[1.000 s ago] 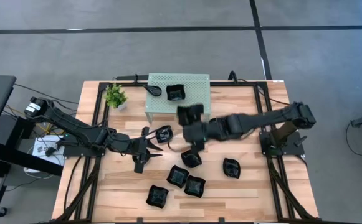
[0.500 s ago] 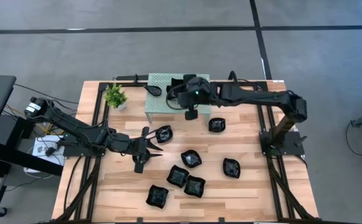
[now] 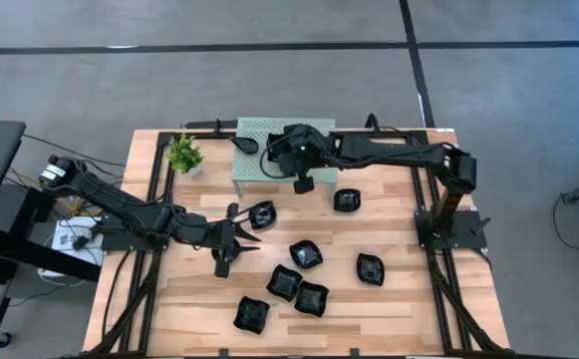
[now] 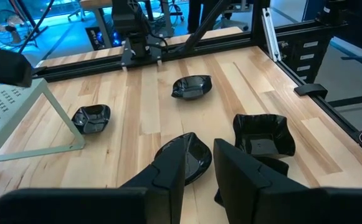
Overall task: Pick & Place Mini shaped plates
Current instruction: Stack the distorted square plate on top of the other distorted square plate on the shelf
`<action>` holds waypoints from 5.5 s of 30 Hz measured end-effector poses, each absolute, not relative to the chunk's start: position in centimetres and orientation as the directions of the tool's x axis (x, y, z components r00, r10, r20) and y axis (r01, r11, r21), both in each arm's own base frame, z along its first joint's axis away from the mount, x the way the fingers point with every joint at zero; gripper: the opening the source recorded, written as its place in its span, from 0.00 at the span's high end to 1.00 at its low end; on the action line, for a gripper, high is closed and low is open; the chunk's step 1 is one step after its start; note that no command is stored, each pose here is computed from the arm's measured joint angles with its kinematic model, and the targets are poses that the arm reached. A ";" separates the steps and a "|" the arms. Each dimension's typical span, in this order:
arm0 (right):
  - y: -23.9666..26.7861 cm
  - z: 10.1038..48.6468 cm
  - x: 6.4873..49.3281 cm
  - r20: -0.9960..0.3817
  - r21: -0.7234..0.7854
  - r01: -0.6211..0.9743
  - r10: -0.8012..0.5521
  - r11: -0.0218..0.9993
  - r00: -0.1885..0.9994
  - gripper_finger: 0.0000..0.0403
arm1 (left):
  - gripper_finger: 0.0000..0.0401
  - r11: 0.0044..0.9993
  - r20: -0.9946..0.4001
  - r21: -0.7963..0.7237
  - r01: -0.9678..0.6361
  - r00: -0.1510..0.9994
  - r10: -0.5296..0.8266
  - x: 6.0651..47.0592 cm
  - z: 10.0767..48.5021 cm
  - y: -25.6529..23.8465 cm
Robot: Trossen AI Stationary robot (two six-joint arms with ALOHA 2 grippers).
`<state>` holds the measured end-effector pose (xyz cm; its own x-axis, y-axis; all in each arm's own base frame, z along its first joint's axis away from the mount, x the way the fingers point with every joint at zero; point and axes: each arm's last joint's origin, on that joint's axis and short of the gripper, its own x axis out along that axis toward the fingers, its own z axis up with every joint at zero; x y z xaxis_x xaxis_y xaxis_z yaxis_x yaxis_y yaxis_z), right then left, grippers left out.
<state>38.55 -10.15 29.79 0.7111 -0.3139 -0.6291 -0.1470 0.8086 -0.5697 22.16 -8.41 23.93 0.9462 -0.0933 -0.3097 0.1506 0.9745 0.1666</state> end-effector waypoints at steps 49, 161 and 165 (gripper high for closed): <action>8.0 37.9 32.1 -0.789 -0.429 -0.084 -0.328 0.899 0.520 0.78 | 0.79 0.976 -0.310 0.158 0.149 0.946 -0.094 22.2 23.9 -8.4; 22.3 18.9 36.8 -0.934 0.282 0.178 0.227 0.943 0.275 0.82 | 0.79 0.957 -0.222 0.244 0.158 0.970 -0.104 22.4 24.8 -8.5; 22.3 18.8 36.8 -0.932 0.283 0.169 0.229 0.944 0.280 0.82 | 0.79 0.957 -0.220 0.243 0.158 0.970 -0.104 22.4 24.8 -8.5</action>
